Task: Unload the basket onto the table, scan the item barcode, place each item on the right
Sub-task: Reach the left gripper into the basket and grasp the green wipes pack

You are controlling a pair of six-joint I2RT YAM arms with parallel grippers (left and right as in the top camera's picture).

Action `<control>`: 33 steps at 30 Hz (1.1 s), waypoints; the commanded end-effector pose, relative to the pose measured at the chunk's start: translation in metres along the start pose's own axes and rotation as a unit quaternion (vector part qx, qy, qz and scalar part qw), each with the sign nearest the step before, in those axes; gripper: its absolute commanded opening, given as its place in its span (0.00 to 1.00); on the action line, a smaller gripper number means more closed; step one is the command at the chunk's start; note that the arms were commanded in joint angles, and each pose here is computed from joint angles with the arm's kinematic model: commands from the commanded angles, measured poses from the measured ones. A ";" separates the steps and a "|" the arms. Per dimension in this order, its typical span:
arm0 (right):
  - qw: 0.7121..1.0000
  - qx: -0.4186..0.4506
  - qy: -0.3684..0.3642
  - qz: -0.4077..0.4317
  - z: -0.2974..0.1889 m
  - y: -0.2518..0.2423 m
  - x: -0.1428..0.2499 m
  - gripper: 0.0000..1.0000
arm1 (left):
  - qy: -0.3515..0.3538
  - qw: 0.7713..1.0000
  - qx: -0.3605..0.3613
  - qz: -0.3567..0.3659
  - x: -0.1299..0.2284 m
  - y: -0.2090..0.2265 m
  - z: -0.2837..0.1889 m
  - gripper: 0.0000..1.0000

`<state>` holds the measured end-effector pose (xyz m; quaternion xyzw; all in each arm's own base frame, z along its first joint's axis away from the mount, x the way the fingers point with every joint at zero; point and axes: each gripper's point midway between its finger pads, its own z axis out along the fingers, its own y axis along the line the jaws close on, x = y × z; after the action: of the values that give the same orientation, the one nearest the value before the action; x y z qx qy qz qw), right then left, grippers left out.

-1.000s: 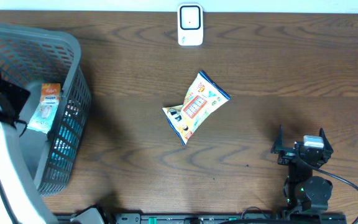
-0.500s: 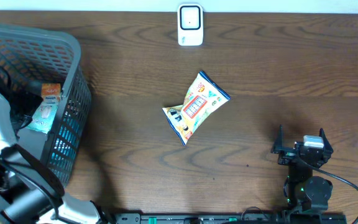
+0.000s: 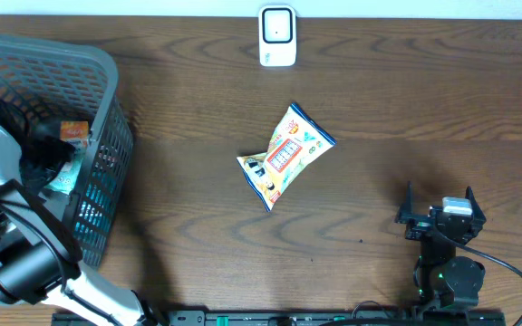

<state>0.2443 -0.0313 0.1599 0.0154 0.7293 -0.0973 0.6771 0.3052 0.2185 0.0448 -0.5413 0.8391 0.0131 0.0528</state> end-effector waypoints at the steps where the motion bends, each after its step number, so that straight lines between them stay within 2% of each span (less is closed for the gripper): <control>1: 1.000 -0.003 -0.001 -0.003 0.000 0.001 0.000 0.99 | 0.041 0.999 0.001 0.008 0.019 0.002 0.027 0.99; 2: 1.000 -0.003 -0.001 -0.003 0.000 0.001 0.000 0.99 | 0.046 0.999 0.005 0.008 0.022 0.002 0.031 0.97; 3: 1.000 -0.003 -0.001 -0.003 0.000 0.001 0.000 0.99 | 0.050 0.999 0.009 0.008 0.025 0.001 0.034 0.89; 6: 1.000 -0.003 -0.001 -0.004 0.000 0.001 0.000 0.99 | 0.052 0.999 0.011 0.008 0.029 0.002 0.040 0.64; 11: 1.000 -0.003 -0.001 -0.003 0.000 0.001 0.000 0.99 | 0.048 0.999 0.014 0.008 0.028 0.001 0.041 0.11; 12: 1.000 -0.003 -0.001 -0.003 0.000 0.001 0.000 0.99 | 0.047 0.999 0.015 0.008 0.027 0.001 0.041 0.07; 16: 1.000 -0.003 -0.001 -0.003 0.000 0.001 0.000 0.99 | 0.032 0.999 0.023 0.013 0.023 0.000 0.030 0.07; 20: 1.000 -0.003 -0.001 -0.003 0.000 0.001 0.000 0.99 | -0.010 0.999 0.046 0.006 0.010 0.000 -0.004 0.07; 27: 1.000 -0.003 -0.001 -0.003 0.000 0.001 0.000 0.99 | -0.119 0.988 0.104 -0.001 -0.004 0.001 -0.093 0.07; 33: 1.000 -0.003 -0.001 -0.003 0.000 0.001 0.000 0.99 | -0.198 0.965 0.169 0.004 0.004 -0.001 -0.167 0.07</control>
<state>0.2443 -0.0313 0.1598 0.0153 0.7294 -0.0972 0.6770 0.2934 0.2079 0.1800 -0.5212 0.8106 -0.0117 0.2666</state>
